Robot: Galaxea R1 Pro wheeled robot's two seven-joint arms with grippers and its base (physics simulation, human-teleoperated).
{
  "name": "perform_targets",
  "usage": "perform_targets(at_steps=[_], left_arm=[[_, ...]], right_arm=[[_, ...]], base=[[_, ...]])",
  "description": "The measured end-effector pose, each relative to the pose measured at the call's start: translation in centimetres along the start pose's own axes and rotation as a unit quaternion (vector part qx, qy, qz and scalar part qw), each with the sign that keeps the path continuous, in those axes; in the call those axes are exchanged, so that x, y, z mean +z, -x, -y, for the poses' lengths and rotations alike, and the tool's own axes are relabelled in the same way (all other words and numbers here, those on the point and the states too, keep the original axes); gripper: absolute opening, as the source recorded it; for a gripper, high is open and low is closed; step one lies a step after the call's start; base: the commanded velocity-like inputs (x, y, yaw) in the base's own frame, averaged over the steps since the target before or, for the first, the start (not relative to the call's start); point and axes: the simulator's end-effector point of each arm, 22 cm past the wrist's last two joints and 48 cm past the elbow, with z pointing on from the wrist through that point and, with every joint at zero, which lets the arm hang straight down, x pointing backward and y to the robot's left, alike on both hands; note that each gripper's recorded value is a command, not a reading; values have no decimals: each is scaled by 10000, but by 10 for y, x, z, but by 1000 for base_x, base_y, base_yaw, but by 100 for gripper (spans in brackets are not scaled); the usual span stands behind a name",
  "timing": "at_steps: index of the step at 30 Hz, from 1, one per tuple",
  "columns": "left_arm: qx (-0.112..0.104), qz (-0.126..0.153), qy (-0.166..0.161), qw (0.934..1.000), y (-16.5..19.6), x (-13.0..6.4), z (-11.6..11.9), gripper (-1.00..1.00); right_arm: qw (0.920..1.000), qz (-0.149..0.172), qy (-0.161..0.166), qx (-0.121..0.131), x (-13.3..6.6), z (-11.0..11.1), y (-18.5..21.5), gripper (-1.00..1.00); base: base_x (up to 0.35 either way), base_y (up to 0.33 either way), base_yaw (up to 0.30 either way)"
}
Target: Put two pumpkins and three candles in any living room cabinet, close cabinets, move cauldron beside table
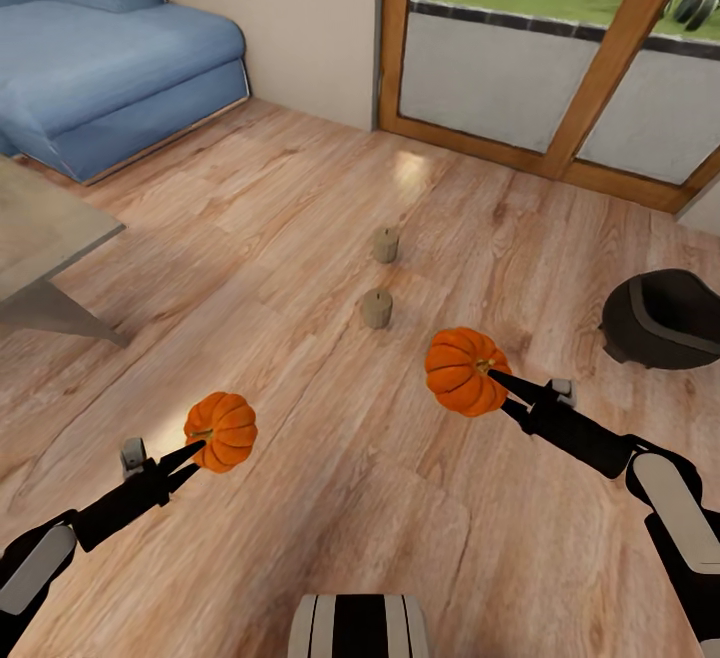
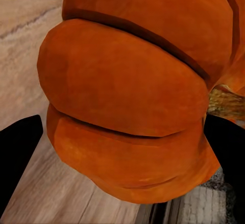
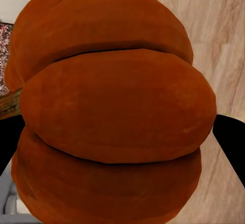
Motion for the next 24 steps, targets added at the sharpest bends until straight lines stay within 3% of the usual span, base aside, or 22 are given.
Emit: perform_targets(at_steps=[9, 15, 24], left_arm=[[106, 19, -168, 9998, 3, 3, 16, -100], [170, 12, -199, 9997, 4, 5, 19, -100], [195, -8, -186, 9996, 3, 5, 19, -100]], right_arm=[[10000, 15, -47, 48, -2, 4, 0, -100], [10000, 13, -58, 61, -1, 6, -1, -100], [10000, 8, -68, 43, -1, 6, -1, -100]], base=[[-24, 0, 14], [-303, 0, 24], [-320, 0, 252]])
